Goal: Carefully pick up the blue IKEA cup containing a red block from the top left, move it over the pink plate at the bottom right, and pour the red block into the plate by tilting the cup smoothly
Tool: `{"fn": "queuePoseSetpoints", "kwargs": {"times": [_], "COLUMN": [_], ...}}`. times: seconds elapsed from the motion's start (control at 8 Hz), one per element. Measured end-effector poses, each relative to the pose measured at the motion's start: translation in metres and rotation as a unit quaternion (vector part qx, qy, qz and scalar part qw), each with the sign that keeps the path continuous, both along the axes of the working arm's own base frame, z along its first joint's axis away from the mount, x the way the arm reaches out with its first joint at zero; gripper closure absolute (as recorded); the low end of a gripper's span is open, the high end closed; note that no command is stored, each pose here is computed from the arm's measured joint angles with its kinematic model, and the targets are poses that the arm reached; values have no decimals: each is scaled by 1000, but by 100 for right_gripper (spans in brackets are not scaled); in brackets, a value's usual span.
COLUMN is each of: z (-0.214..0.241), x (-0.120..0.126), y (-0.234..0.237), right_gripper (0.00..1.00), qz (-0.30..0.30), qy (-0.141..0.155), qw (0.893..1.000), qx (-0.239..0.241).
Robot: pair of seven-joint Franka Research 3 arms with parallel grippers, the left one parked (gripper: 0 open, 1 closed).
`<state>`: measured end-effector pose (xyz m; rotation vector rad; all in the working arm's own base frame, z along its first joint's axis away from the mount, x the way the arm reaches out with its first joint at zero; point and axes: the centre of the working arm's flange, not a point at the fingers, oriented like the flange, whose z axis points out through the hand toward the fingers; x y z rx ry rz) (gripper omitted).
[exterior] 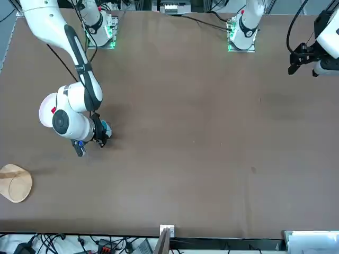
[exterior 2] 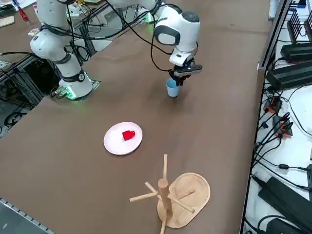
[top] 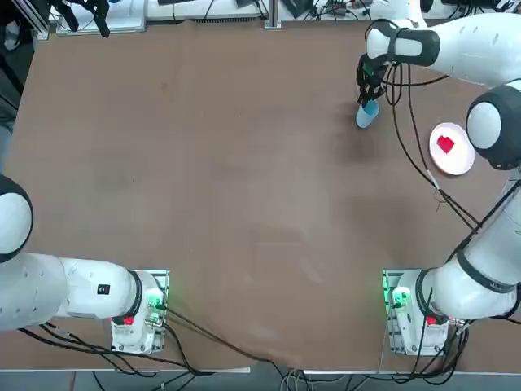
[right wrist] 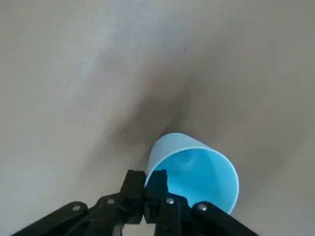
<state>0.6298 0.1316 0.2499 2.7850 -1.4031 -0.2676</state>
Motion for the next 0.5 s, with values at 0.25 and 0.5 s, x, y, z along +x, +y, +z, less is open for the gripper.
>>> {"fn": "queuePoseSetpoints", "kwargs": {"times": [0.25,0.5], "z": [9,15], "x": [7,10], "y": [1,2], "right_gripper": [88,63], "qz": [0,1], "qy": [-9,-12], "qw": [1000,1000], "qx": [1,2]}}
